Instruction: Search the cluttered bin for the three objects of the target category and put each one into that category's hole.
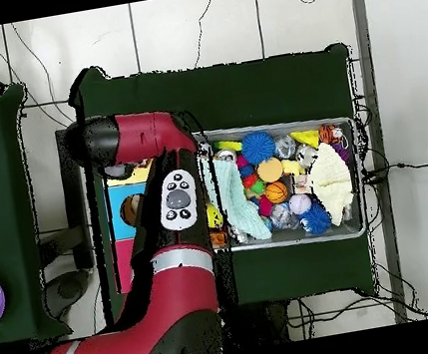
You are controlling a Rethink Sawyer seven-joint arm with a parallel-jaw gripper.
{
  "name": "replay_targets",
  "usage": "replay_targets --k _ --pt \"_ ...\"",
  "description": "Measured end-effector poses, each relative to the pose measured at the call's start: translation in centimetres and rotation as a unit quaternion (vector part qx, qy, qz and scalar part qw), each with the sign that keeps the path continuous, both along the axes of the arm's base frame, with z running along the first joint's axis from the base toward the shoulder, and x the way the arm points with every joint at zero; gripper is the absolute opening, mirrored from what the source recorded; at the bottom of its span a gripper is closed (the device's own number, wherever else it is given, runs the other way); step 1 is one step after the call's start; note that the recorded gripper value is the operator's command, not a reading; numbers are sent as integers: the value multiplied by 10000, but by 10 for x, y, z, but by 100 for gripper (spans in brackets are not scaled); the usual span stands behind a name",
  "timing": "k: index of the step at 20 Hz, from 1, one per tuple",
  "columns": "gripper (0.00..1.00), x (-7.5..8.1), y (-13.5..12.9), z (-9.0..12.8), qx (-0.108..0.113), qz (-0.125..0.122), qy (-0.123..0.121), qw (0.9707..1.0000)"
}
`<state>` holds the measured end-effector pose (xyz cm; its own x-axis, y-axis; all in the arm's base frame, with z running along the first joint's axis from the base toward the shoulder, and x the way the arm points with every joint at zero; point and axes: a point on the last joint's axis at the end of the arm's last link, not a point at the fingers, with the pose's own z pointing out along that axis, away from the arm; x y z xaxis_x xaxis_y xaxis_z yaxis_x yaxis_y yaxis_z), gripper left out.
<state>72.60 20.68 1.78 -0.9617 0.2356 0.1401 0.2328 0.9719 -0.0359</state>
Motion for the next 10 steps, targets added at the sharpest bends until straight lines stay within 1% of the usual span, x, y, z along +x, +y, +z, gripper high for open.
replay_targets --k 4,10 --pt "0 0 1 4 -2 8 -13 10000" --pt "0 -3 4 3 -12 34 5 10000"
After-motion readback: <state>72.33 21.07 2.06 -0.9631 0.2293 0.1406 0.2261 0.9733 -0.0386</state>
